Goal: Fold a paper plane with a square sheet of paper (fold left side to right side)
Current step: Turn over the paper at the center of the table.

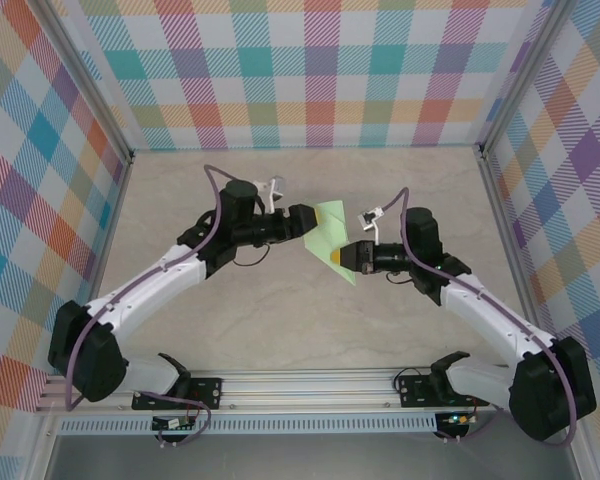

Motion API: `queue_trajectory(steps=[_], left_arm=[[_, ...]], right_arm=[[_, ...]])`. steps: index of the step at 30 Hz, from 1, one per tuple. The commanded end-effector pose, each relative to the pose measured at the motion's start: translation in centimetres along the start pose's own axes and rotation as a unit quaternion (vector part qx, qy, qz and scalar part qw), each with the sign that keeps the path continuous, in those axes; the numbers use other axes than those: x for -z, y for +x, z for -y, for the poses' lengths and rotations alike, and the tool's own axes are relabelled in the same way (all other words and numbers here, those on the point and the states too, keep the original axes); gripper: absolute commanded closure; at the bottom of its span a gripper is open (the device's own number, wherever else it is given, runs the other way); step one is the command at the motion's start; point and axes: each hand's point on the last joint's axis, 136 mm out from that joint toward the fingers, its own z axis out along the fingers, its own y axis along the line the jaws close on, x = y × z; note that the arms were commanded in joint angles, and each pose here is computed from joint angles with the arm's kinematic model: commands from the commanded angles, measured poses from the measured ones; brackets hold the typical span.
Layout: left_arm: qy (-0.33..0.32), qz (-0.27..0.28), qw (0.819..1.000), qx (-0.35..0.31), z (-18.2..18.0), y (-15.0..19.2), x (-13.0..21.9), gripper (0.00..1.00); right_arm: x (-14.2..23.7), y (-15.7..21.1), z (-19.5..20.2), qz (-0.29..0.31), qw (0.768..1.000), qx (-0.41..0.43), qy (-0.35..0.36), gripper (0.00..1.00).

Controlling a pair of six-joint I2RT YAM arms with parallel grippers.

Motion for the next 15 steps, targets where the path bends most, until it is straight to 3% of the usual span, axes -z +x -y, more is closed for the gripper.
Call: queue_trajectory(steps=[1,7,15], left_arm=[[-0.121,0.059,0.989,-0.061,-3.2,-1.4,4.4,0.20],[-0.220,0.141,0.964,-0.060,-6.9,-1.9,9.5,0.19],[-0.301,0.189,0.933,-0.047,-10.5,-0.9,13.9,0.19]], right_arm=[[0.8,1.7,3.2,-0.031,0.991,0.030,0.129,0.90],[2.7,1.9,6.6,-0.076,0.937,0.090,0.328,0.90],[5.4,-0.5,8.1,-0.134,0.800,0.208,0.546,0.90]])
